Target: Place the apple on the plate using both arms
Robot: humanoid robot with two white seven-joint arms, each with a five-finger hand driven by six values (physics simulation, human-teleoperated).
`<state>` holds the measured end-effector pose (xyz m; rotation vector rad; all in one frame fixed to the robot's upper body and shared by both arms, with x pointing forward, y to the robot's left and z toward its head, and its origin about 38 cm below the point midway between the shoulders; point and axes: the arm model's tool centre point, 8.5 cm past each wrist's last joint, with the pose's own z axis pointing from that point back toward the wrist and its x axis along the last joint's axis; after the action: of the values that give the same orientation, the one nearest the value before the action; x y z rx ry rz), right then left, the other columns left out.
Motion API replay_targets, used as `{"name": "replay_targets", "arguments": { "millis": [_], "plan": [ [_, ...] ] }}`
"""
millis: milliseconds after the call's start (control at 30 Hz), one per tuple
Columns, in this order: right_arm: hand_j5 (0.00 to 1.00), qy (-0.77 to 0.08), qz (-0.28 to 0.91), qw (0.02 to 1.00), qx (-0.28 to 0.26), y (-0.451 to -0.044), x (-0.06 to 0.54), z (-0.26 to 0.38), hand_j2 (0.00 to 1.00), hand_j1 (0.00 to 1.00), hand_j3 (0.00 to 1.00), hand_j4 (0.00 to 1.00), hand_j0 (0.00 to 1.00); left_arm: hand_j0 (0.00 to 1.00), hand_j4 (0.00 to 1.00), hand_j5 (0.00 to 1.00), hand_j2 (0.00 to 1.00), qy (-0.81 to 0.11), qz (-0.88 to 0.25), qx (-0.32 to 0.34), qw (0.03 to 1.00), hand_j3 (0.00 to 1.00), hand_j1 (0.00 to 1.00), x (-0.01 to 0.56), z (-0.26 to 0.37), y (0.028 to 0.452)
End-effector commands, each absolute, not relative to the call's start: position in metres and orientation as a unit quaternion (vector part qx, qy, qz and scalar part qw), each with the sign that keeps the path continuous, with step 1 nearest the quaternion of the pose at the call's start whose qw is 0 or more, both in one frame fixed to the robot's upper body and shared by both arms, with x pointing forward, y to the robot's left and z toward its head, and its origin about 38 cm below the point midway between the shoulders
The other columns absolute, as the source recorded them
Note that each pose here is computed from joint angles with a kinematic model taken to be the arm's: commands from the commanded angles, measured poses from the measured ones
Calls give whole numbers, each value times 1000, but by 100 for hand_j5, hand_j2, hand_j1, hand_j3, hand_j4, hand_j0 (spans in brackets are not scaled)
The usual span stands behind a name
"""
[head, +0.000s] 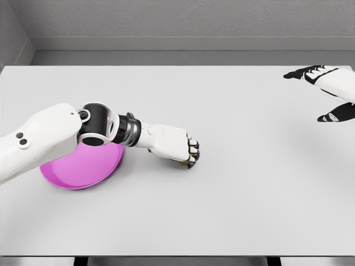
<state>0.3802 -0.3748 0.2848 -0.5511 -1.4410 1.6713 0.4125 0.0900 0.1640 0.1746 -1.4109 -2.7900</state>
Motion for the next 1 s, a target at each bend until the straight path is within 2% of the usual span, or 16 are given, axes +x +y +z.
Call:
{"name": "replay_targets", "arguments": {
  "millis": [0,133,233,333,567,700,967],
  "plan": [
    [100,-576,666,421,-219,-375,380,285,100,100,100,100,100,40,40,40,40,-432,-900,59,-3,40,40,413,158,90],
    [100,-576,666,420,-220,-375,380,286,100,100,100,100,100,31,31,31,31,-430,-901,60,-2,31,31,414,157,90],
    [100,-576,666,420,-220,-375,380,286,100,100,100,100,100,17,17,17,17,-431,-900,62,3,17,17,416,159,94],
    [100,-576,666,420,-220,-375,380,286,100,100,100,100,100,10,10,10,10,-438,-897,62,8,10,10,418,164,95],
    [100,-577,665,420,-220,-375,381,286,100,100,100,100,100,9,9,9,9,-482,-872,64,54,9,9,429,192,119],
    [100,-577,665,420,-221,-375,381,287,100,100,100,100,100,9,9,9,9,-509,-850,107,83,9,9,442,230,158],
    [100,-576,666,420,-220,-375,381,286,100,100,100,100,100,9,9,9,9,-504,-841,134,145,9,9,435,240,233]
  ]
}}
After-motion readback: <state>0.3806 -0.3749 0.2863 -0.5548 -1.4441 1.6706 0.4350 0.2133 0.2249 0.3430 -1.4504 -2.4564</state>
